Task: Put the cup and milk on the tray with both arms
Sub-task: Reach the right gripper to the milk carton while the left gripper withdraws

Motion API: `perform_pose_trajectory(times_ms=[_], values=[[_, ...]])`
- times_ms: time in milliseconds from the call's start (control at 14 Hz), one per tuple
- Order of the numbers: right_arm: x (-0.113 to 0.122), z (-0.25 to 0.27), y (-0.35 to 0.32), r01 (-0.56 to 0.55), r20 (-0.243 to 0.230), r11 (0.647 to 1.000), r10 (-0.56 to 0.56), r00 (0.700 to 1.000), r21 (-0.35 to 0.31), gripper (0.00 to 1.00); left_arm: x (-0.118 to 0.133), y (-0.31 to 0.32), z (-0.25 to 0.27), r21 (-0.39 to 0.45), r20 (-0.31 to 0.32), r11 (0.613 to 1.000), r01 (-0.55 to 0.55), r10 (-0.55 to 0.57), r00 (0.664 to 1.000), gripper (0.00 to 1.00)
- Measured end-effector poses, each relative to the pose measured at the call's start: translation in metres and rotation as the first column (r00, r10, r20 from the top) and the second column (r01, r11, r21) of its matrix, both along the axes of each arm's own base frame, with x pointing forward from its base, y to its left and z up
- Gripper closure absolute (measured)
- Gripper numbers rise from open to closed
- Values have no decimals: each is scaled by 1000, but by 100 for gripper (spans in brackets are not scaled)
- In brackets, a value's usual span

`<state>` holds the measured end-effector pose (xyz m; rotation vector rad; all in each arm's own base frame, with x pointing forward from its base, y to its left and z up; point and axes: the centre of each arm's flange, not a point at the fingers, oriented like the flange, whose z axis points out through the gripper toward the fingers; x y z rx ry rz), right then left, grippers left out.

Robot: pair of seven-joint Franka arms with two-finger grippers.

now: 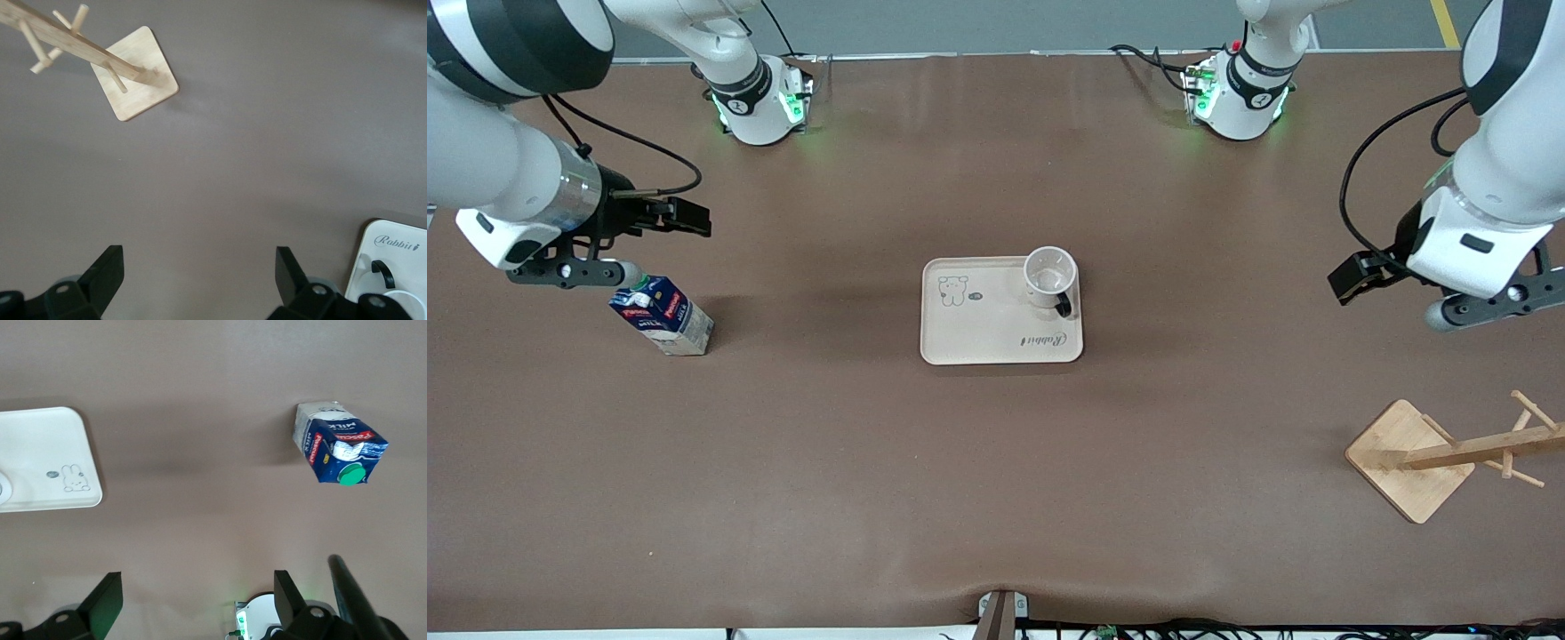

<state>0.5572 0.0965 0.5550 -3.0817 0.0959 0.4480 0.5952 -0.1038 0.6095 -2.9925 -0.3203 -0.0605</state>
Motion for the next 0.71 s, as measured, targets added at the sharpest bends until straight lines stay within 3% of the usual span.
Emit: perform_pose_trajectory(times_ms=[143, 286, 429, 714], values=[[19, -27, -33, 8, -5, 996, -9, 1000, -92, 0, -11, 3, 12, 19, -10, 1000, -3, 3, 1000, 0], [39, -67, -67, 33, -14, 990, -35, 999, -138, 0, -22, 2, 27, 35, -7, 999, 37, -37, 999, 0], [51, -105, -89, 26, 5, 982, -26, 1000, -187, 0, -29, 8, 41, 41, -2, 995, 96, -96, 995, 0], [49, -153, -98, -25, 25, 979, 31, 999, -205, 0, -47, 41, 63, -58, -6, 989, 138, -138, 990, 0]])
